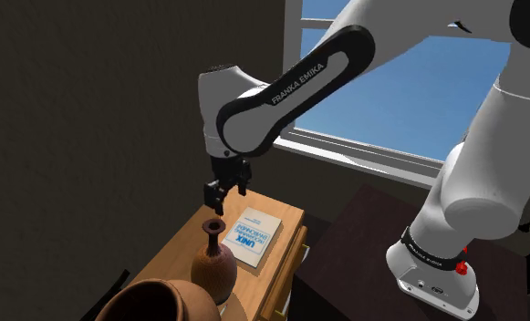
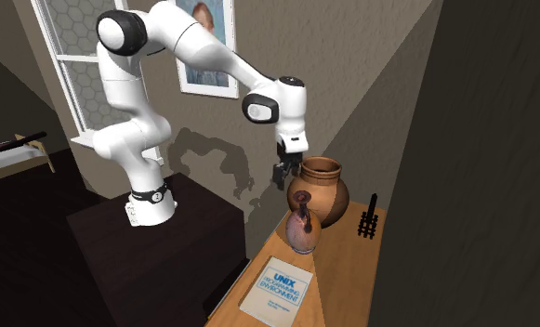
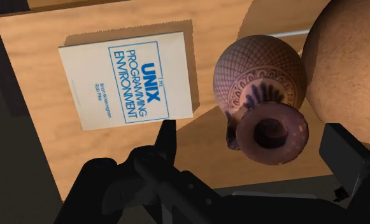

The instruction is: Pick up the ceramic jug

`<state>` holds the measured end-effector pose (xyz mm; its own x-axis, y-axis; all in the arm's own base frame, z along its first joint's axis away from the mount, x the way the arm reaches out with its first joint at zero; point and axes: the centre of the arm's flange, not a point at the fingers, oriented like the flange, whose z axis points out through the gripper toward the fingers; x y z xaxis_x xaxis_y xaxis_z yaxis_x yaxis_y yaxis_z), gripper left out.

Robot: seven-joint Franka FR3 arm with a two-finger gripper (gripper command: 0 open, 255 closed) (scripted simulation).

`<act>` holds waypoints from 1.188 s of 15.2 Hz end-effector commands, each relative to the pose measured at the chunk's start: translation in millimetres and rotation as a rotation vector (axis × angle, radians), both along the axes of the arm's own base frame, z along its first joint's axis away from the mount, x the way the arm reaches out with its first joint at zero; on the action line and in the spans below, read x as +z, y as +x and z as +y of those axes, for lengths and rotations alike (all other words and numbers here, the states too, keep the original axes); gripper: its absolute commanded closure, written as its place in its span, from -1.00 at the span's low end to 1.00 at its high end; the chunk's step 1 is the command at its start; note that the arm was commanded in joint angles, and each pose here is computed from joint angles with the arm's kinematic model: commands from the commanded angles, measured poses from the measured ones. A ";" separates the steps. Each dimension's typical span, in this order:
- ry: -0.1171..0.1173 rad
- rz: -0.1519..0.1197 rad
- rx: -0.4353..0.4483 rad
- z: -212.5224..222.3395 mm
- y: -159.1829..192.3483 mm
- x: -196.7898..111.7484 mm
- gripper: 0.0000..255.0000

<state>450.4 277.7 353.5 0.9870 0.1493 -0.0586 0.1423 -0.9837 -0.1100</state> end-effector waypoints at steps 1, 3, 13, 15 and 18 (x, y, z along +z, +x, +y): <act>0.002 0.013 0.004 16.0 6.3 -22.5 -1.00; 0.003 0.026 0.007 33.0 13.6 -42.2 -1.00; 0.004 0.037 0.011 48.6 20.0 -100.3 -1.00; 0.004 0.037 0.011 49.4 19.5 -99.4 1.00; 0.004 0.037 0.011 49.7 19.7 -99.6 1.00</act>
